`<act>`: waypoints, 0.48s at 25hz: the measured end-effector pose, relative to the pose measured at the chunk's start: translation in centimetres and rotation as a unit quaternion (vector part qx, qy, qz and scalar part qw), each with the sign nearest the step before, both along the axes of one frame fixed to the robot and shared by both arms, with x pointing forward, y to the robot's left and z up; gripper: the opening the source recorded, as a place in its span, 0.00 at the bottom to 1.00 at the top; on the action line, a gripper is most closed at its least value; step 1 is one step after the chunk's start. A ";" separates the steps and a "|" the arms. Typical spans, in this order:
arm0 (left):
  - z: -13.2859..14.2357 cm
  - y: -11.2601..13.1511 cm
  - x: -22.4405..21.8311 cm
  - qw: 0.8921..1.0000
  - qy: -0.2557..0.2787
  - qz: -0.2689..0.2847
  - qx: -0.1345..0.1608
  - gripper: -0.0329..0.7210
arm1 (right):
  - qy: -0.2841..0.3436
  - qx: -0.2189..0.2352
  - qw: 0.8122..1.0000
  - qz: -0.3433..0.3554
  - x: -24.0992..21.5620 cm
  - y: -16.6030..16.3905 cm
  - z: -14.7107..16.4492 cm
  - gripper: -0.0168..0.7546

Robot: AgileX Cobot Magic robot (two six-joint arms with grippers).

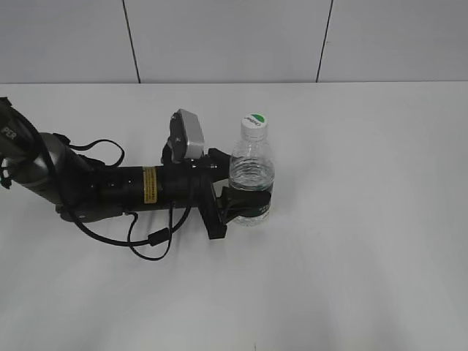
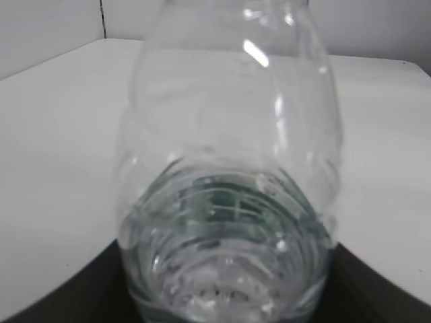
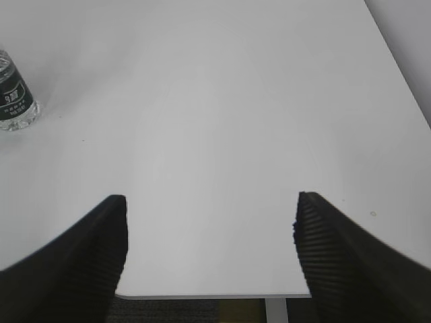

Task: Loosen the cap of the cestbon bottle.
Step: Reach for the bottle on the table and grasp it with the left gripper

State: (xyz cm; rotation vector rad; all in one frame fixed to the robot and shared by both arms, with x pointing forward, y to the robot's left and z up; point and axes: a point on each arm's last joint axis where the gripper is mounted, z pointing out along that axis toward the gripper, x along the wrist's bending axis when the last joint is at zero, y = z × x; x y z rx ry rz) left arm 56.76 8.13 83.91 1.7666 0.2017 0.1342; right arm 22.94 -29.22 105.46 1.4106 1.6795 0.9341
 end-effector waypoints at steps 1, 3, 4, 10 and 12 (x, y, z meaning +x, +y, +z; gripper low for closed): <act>0.0 0.1 0.0 1.000 0.000 0.000 0.000 0.59 | 0.000 0.000 1.000 0.000 0.0 0.0 0.0 0.78; 0.0 0.1 0.0 1.000 -0.001 -0.001 0.000 0.59 | 0.000 0.000 1.000 0.000 0.0 0.0 0.0 0.78; 0.0 0.1 0.0 1.000 -0.001 -0.002 0.000 0.59 | 0.000 0.000 1.000 0.000 0.0 0.0 0.0 0.78; 0.0 0.1 0.0 1.000 -0.001 -0.003 -0.001 0.59 | 0.000 -0.001 1.000 -0.001 0.0 0.0 0.0 0.78; 0.0 0.1 0.0 1.000 -0.001 -0.003 -0.001 0.59 | 0.000 -0.001 1.000 -0.001 0.0 0.0 0.0 0.78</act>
